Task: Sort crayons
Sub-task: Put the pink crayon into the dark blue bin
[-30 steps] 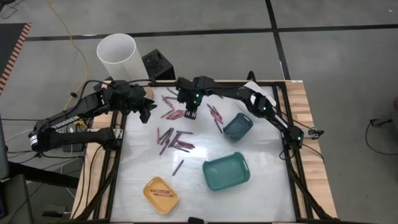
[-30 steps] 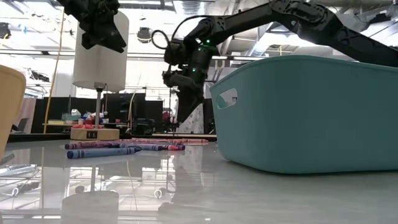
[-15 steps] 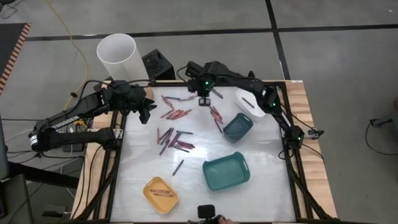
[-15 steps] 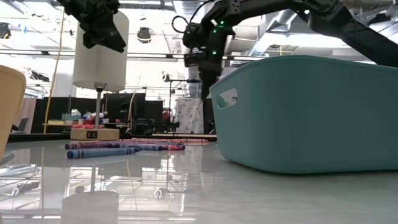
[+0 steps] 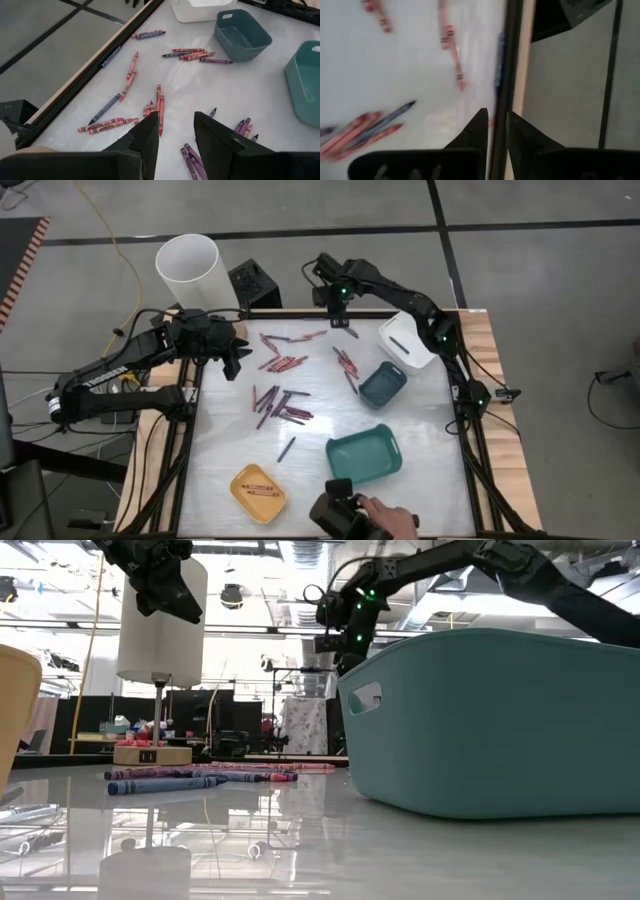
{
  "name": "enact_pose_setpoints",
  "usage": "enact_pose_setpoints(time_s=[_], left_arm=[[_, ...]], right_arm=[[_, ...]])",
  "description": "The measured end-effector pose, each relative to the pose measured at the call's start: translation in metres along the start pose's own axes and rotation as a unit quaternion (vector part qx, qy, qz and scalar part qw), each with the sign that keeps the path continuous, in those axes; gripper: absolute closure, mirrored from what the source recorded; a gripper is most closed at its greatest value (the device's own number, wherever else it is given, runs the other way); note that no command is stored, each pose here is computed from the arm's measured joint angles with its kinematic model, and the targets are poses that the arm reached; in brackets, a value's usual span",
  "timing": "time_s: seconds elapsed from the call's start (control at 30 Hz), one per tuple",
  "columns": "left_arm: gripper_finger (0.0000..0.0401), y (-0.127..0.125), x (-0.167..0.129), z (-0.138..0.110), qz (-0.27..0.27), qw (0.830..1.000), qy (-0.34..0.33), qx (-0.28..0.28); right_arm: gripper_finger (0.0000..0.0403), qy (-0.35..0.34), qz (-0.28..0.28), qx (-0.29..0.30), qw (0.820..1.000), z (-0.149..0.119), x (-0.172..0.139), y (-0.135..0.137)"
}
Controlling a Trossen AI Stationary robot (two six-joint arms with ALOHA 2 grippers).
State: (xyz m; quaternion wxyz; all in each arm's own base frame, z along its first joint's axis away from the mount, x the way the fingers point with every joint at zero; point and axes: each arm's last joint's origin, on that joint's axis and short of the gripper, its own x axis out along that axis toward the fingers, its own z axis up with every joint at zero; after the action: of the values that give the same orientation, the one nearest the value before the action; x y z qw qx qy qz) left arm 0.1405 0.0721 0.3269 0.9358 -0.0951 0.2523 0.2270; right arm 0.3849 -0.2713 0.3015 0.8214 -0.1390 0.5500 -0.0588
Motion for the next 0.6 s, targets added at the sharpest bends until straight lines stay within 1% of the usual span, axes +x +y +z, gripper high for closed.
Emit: enact_pose_setpoints(time_s=[0.13,0.2,0.3,0.37,0.5,0.6], left_arm=[[0.0289,0.0,0.0,0.0,0.0,1.0,-0.002,0.001],[0.0289,0.0,0.0,0.0,0.0,1.0,-0.002,0.002],[0.0289,0.0,0.0,0.0,0.0,1.0,-0.002,0.002],[0.0289,0.0,0.0,0.0,0.0,1.0,-0.002,0.006],[0.0289,0.0,0.0,0.0,0.001,1.0,-0.002,0.009],[0.0289,0.0,0.0,0.0,0.001,1.0,-0.002,0.009]], right_arm=[[0.0332,-0.037,-0.007,-0.006,0.999,0.004,0.01,-0.007],[0.032,-0.048,0.0,-0.009,0.999,0.006,0.012,-0.006],[0.0285,-0.061,0.003,-0.016,0.998,0.014,0.025,-0.001],[0.0252,-0.049,0.014,-0.018,0.999,0.013,0.032,0.002],[0.0192,-0.035,0.008,-0.036,0.999,0.017,0.039,0.009],[0.0171,-0.047,-0.003,-0.048,0.998,0.024,0.038,0.011]])
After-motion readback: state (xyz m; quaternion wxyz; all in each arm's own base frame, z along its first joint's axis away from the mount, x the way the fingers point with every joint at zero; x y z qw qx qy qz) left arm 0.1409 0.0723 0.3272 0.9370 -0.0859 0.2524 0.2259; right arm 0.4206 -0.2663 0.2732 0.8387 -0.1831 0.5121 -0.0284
